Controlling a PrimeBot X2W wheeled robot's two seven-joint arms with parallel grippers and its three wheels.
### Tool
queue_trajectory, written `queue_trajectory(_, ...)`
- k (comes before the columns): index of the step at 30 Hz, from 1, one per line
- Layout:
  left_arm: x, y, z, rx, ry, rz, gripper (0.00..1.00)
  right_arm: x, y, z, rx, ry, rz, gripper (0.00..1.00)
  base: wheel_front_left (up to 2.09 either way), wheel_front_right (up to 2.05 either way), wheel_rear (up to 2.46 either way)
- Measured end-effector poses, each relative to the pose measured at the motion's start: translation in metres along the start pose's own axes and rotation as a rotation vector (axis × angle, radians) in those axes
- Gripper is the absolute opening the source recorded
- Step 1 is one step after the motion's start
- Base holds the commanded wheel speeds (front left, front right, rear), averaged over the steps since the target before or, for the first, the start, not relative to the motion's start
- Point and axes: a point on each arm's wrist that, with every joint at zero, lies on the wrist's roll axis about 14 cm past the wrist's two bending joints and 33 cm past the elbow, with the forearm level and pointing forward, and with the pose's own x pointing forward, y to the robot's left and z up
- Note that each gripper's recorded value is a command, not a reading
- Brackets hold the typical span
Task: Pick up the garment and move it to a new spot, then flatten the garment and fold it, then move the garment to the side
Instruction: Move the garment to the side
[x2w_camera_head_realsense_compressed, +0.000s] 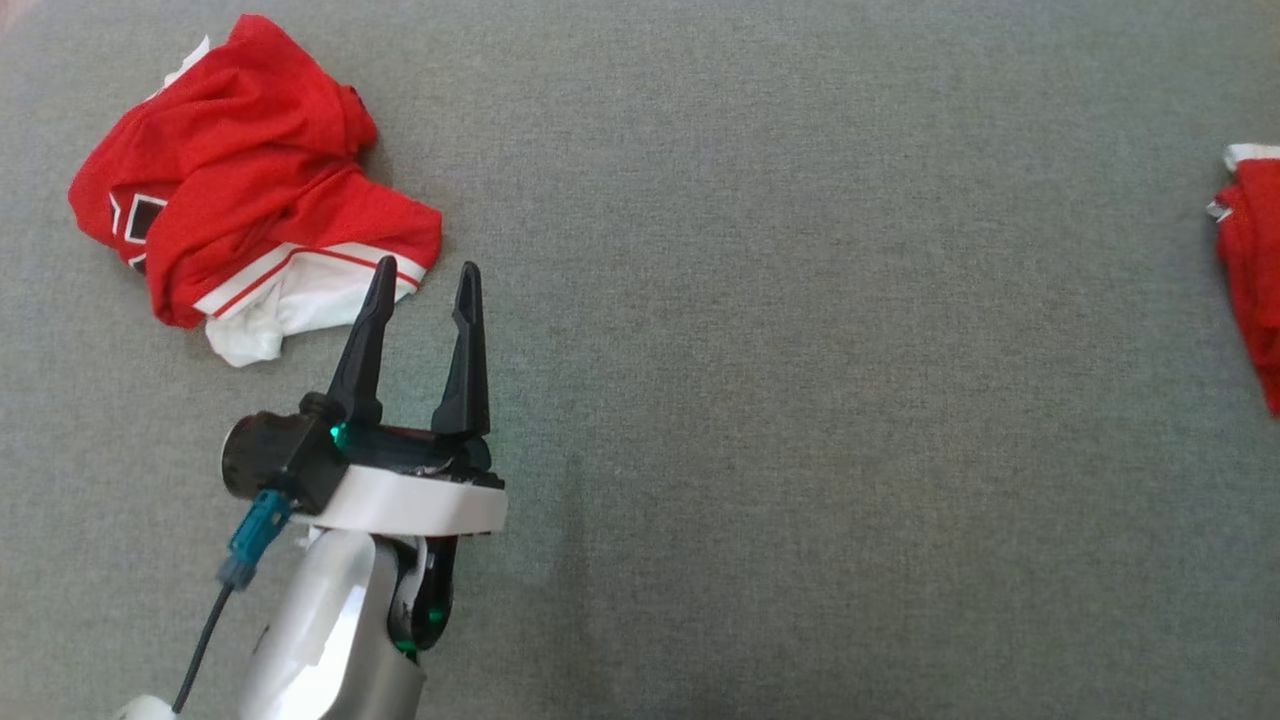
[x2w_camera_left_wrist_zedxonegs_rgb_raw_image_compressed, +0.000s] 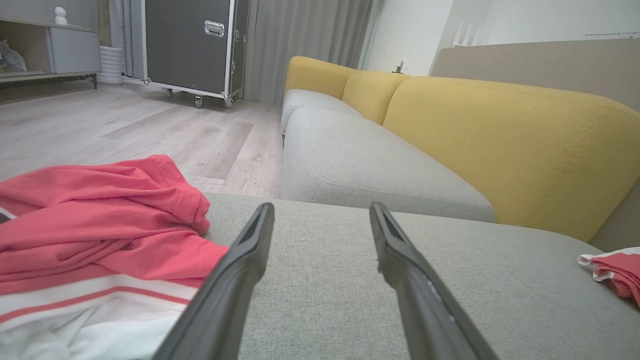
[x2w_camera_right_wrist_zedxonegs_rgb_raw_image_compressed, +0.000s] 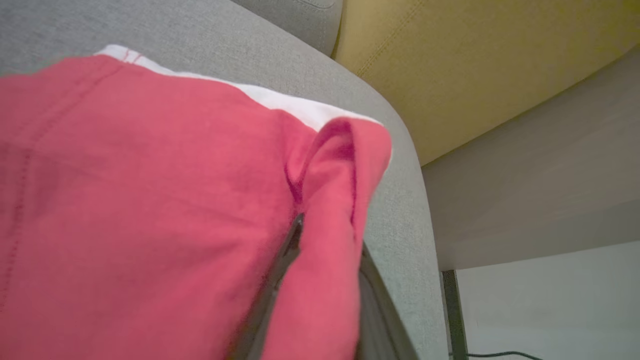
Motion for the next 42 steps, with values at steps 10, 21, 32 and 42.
queue_trajectory(10, -0.002, -0.005, 0.010, 0.005, -0.022, -0.009, 1.00, -0.013, -0.011, 0.023, 0.089, -0.082, -0.050, 1.00, 0.00, 0.00, 0.00)
queue_trajectory(21, -0.028, -0.011, 0.041, 0.017, -0.101, -0.005, 1.00, -0.068, 0.010, 0.127, 0.257, -0.462, -0.032, 1.00, 0.00, 0.00, 0.00)
queue_trajectory(32, -0.063, -0.005, 0.067, 0.018, -0.181, 0.041, 1.00, -0.167, 0.037, 0.213, 0.520, -0.866, 0.042, 1.00, 0.00, 0.00, 0.00)
queue_trajectory(42, -0.082, 0.008, 0.057, 0.013, -0.160, 0.089, 1.00, -0.185, 0.128, 0.136, 0.678, -0.757, 0.202, 1.00, 0.00, 0.00, 0.00)
